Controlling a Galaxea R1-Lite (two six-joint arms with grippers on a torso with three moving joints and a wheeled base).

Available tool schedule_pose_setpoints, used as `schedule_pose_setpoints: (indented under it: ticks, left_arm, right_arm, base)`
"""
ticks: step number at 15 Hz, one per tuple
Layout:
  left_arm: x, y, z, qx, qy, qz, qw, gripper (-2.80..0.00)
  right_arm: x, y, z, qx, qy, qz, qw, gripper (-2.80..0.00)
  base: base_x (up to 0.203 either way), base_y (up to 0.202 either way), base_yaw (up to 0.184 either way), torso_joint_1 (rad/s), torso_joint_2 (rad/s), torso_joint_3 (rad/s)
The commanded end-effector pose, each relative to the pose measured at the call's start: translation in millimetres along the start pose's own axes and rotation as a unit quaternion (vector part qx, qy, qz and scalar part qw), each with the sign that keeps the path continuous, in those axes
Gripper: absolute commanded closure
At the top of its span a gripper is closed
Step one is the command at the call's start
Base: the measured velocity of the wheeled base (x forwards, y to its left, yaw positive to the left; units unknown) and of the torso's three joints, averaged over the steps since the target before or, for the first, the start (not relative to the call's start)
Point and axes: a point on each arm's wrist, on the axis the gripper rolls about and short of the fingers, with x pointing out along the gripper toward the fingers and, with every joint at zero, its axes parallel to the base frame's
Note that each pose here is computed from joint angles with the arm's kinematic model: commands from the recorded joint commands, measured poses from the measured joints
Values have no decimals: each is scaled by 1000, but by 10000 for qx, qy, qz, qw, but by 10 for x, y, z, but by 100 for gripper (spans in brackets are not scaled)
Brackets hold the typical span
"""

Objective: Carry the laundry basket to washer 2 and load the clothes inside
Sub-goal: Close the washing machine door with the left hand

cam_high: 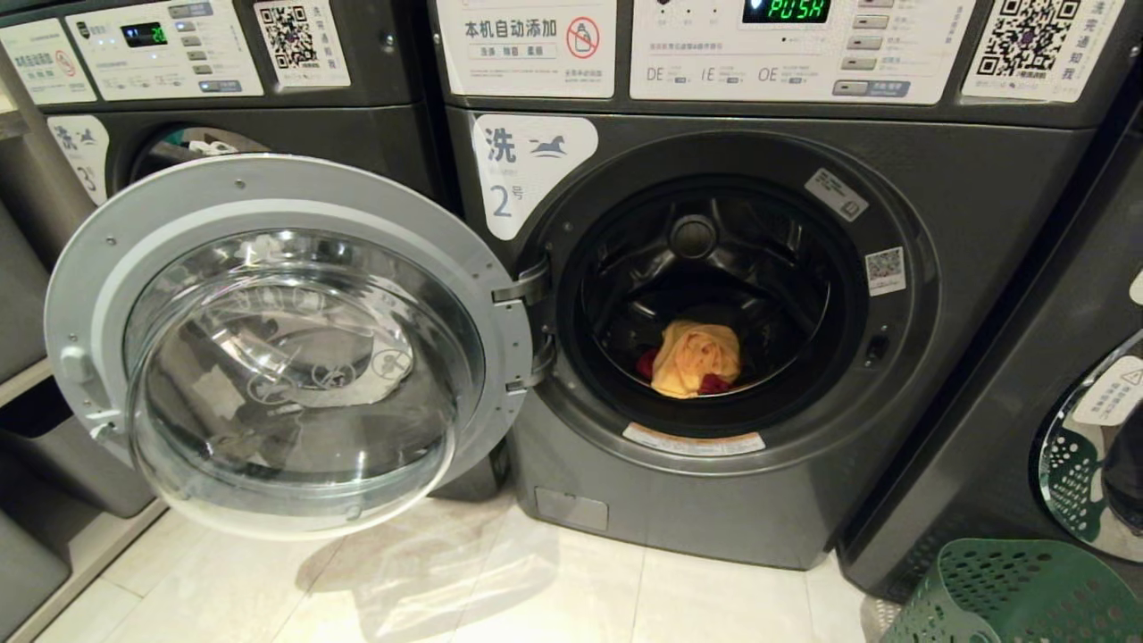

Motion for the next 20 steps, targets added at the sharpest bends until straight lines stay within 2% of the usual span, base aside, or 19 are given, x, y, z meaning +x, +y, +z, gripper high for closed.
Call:
schedule_pose_setpoints:
  ticks: [1,7,16,20]
  left_arm:
    - [1,0,1,-1,5,-5,10000,0]
    - [1,0,1,-1,6,2,10000,0]
    - [1,0,1,-1,5,2,10000,0]
    - [1,0,1,-1,5,2,10000,0]
  right_arm:
    - [1,0,0,1,6,-4,10000,0]
    - [1,0,0,8,6,-4,10000,0]
    - [1,0,0,8,6,-4,10000,0]
    - [1,0,0,8,6,-4,10000,0]
  base:
    - [0,0,0,0,0,0]
    - [-1,4,-113,5,1,2]
    - [0,0,0,0,0,0]
    - [-147,0,3,5,3,2]
